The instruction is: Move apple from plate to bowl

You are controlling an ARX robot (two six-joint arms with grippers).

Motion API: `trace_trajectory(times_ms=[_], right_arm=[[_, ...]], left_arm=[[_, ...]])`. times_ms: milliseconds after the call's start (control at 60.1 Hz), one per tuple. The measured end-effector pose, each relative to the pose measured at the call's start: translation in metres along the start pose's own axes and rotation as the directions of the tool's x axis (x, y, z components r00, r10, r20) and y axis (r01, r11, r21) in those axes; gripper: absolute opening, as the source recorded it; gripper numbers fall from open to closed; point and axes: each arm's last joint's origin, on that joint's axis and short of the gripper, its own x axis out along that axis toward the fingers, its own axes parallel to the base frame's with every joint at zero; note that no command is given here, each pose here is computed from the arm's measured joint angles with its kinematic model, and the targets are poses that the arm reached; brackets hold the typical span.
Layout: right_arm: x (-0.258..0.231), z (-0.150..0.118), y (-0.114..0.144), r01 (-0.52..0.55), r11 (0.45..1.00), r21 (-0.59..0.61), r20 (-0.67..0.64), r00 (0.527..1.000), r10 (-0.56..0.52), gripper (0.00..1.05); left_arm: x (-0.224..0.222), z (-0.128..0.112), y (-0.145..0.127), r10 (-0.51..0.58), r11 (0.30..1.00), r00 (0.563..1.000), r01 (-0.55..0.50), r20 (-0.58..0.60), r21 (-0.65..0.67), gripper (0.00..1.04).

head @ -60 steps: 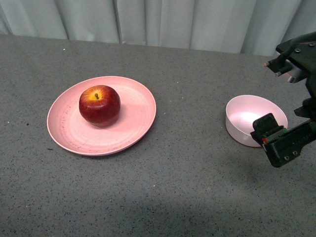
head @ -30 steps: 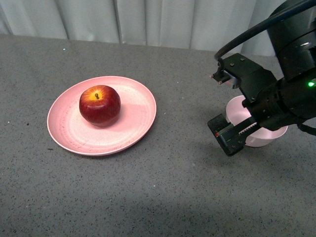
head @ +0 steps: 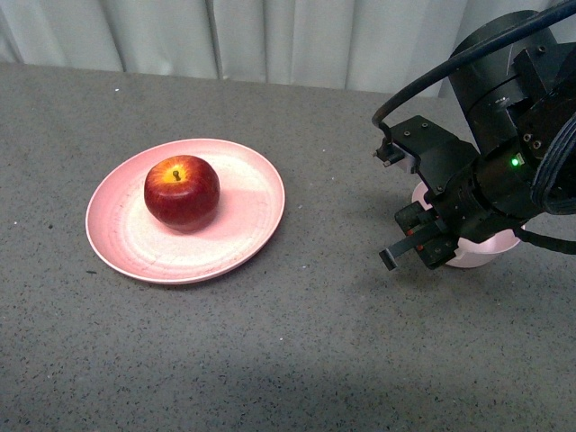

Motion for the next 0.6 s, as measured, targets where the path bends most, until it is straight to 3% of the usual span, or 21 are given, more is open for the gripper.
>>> trace_trajectory(times_ms=[183,383,599], right_arm=[[0.002,-0.001,-0.002,0.012,1.000,0.006,-0.009,1.000,-0.012,0.01],[0.000,-0.001,-0.006,0.031,0.999,0.013,-0.043,0.999,-0.031,0.01],[-0.016,0.014,0.003,-0.039,0.999,-0.026,0.039,0.998,0.040,0.01]], left_arm=[[0.000,0.000,0.000,0.000,1.000,1.000,0.000,0.000,0.000,0.98],[0.000,0.000,0.000,0.000,1.000,1.000,0.000,0.000,0.000,0.98],[0.000,0.000,0.000,0.000,1.000,1.000,0.000,0.000,0.000,0.98]])
